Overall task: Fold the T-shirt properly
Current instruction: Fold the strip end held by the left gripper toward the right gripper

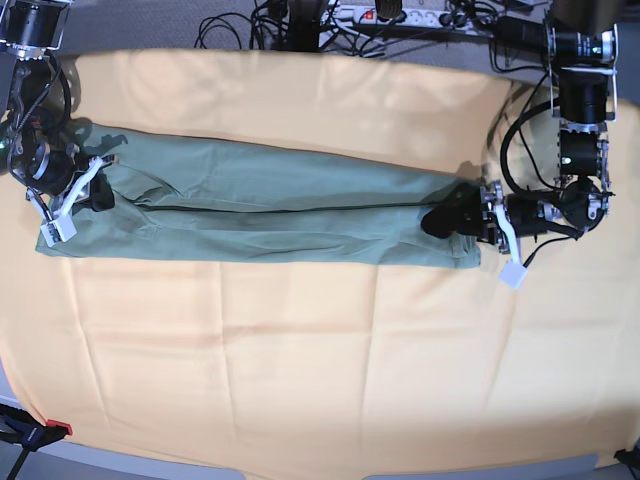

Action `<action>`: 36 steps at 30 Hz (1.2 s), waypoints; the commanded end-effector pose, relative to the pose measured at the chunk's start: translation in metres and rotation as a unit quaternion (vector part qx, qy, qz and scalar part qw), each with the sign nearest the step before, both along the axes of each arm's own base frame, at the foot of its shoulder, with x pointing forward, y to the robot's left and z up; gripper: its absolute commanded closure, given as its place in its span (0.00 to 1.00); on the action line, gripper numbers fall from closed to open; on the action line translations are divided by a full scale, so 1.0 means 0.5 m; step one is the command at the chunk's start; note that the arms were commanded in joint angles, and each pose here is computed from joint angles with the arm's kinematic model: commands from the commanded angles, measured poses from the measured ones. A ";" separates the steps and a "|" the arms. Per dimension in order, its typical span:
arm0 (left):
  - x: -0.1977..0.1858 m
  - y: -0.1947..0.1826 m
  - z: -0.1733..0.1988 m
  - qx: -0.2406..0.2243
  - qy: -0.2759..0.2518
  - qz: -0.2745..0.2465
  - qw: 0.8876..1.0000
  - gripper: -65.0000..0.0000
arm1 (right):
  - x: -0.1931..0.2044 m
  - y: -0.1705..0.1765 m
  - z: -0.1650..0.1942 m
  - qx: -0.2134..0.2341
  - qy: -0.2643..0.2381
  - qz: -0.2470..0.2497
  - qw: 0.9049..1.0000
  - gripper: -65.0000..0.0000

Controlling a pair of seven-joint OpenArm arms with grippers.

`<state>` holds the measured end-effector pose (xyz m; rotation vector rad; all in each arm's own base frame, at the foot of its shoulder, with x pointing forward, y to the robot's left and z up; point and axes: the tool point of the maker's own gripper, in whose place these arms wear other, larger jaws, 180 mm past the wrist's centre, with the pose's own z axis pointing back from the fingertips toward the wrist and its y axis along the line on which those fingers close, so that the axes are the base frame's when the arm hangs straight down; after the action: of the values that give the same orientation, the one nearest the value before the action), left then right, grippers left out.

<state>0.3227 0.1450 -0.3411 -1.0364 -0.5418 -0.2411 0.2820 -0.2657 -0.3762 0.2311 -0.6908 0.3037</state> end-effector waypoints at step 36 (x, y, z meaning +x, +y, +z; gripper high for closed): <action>0.035 -0.087 0.169 0.001 -0.139 -0.073 0.988 1.00 | 0.006 -0.023 0.009 -0.030 -0.002 0.000 1.000 1.00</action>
<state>0.3317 0.1021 -0.2767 -1.0302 -0.6579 -0.5021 0.2804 -0.2691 -0.3789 0.2068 -0.6761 0.3134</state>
